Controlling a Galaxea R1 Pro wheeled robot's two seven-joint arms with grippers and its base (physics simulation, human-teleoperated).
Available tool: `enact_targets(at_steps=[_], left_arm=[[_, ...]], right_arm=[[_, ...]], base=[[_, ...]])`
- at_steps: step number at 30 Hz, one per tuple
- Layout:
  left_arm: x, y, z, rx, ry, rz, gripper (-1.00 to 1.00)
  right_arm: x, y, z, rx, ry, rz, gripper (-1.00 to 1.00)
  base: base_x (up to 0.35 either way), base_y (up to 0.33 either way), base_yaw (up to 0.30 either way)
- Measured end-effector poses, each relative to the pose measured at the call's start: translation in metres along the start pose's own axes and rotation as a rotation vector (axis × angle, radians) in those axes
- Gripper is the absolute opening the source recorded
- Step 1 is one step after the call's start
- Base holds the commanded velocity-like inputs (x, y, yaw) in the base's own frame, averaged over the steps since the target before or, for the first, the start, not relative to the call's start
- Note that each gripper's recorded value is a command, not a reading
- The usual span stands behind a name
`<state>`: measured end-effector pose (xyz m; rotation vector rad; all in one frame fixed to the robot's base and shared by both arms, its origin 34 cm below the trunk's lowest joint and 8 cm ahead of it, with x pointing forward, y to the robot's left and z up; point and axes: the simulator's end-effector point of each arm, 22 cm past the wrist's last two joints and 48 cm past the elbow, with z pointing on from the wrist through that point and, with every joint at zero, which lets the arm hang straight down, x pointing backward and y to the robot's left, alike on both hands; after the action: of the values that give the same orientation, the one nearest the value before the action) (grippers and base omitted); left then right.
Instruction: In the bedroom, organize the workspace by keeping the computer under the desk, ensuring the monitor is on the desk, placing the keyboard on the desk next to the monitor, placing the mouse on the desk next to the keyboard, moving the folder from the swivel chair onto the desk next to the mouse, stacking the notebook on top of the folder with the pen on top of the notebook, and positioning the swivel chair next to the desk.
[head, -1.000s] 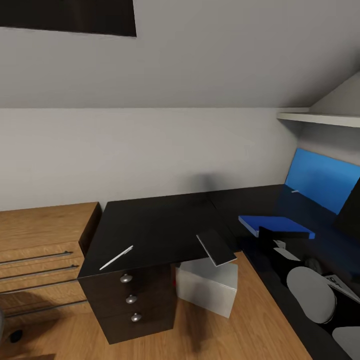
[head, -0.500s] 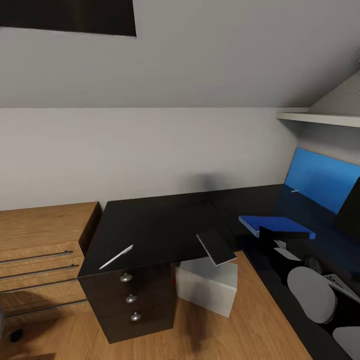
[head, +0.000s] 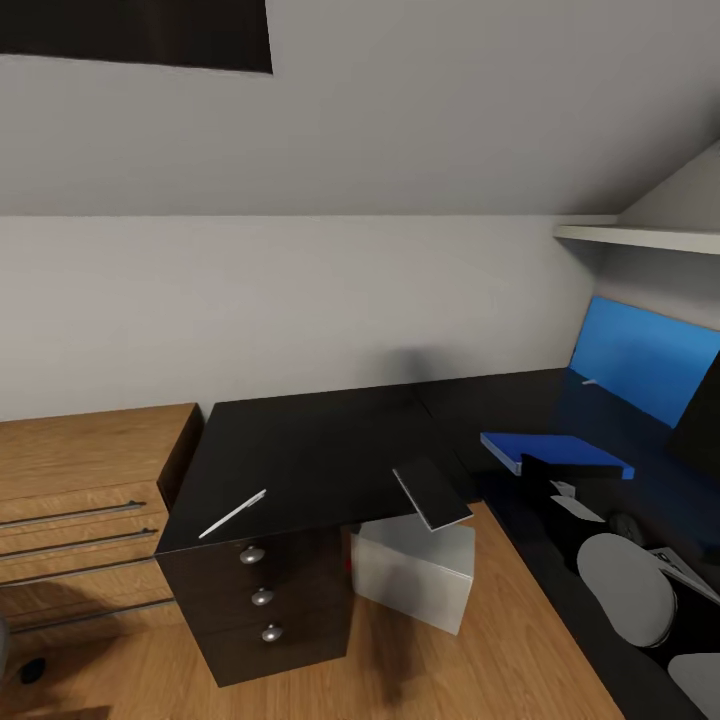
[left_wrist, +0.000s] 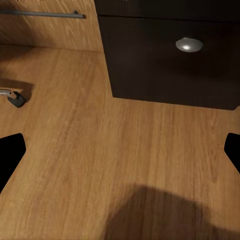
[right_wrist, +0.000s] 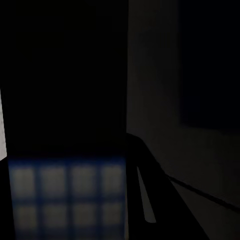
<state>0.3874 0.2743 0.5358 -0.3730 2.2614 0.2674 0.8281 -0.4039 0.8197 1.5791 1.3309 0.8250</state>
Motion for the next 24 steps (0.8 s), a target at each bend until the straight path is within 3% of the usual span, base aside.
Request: enact_targets(at_steps=[10,11,24], left_arm=[[-0.0002,0.0,0.0001,0.0,0.0,0.0,1.0],[-0.0002,-0.0001,0.0001,0.0,0.0,0.0,1.0],[0.0003,-0.0012,-0.0004,0.002,0.0,0.0,1.0]], right_arm=[[0.0003,-0.0001,0.0,0.001,0.002,0.0,-1.0],[0.0003,-0.0001,0.0,0.001,0.002,0.0,1.0],[-0.0042,0.0002,0.0001,0.0,-0.004,-0.001,1.0]], base=[[0.0,0.0,0.0],[0.0,0.0,0.0],[0.0,0.0,0.0]])
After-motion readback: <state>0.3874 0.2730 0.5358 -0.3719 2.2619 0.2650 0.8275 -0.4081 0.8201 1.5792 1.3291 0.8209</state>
